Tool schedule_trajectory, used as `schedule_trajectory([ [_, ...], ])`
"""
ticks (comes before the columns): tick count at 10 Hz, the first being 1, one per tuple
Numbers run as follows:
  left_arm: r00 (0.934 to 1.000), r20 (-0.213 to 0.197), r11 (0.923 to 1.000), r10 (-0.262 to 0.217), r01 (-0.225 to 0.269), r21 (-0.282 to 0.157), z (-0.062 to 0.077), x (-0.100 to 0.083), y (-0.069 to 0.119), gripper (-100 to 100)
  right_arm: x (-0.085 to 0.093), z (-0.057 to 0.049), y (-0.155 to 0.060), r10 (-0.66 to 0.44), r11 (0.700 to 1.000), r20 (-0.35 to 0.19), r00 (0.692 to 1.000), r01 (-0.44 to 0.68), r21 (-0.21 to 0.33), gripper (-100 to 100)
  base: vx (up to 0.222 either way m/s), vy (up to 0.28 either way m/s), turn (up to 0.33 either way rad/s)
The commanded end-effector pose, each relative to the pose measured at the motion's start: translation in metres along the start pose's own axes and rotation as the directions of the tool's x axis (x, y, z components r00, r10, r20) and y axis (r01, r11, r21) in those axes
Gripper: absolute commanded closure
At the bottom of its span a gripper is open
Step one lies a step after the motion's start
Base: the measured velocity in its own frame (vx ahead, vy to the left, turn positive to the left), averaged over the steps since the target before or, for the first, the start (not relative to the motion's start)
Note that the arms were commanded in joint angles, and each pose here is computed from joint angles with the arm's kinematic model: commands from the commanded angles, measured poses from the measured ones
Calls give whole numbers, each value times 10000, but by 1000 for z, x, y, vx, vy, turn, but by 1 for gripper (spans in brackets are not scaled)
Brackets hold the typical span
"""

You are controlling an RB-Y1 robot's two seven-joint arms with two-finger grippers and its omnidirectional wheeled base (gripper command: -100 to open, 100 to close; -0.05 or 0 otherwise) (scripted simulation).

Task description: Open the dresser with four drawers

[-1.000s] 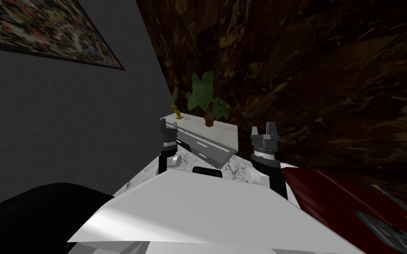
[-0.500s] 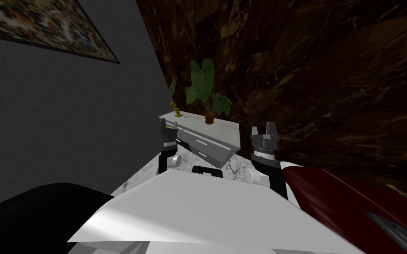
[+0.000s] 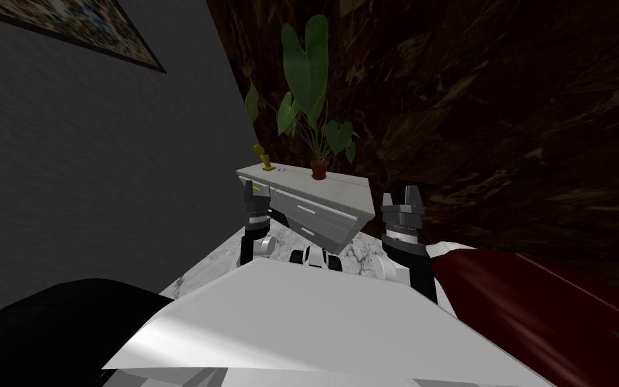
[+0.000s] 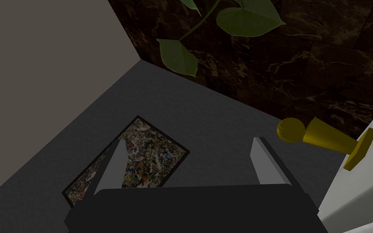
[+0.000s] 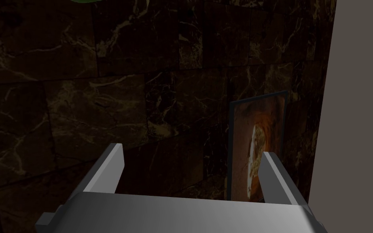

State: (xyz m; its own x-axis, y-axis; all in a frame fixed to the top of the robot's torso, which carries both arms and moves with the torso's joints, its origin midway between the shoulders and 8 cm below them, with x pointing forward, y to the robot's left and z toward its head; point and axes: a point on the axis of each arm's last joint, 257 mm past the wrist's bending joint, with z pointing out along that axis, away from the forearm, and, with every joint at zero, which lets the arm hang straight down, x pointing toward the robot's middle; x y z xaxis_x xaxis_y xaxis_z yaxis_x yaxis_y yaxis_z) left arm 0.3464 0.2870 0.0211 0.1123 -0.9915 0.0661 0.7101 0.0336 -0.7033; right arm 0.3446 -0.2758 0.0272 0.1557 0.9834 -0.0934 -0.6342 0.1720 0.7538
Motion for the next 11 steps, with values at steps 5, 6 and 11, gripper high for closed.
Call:
schedule_trajectory([
  [5, 9883, -1488, 9937, 342, -496, -1008, -14, 18, 50, -100, 0, 0, 0, 0, 10000, 0, 10000, 0, 3, 0, 3, 23, -46],
  [6, 9868, -1582, 9914, 334, -528, -1200, -18, 19, 60, -100, 0, 0, 0, 0, 10000, 0, 10000, 0, 3, 0, 8, 29, -58],
  [11, 9836, -1796, 9746, 181, -574, -2164, -38, 26, 108, -100, 0, 0, 0, -1, 10000, 0, 10000, 1, 3, 0, 4, 29, -62],
])
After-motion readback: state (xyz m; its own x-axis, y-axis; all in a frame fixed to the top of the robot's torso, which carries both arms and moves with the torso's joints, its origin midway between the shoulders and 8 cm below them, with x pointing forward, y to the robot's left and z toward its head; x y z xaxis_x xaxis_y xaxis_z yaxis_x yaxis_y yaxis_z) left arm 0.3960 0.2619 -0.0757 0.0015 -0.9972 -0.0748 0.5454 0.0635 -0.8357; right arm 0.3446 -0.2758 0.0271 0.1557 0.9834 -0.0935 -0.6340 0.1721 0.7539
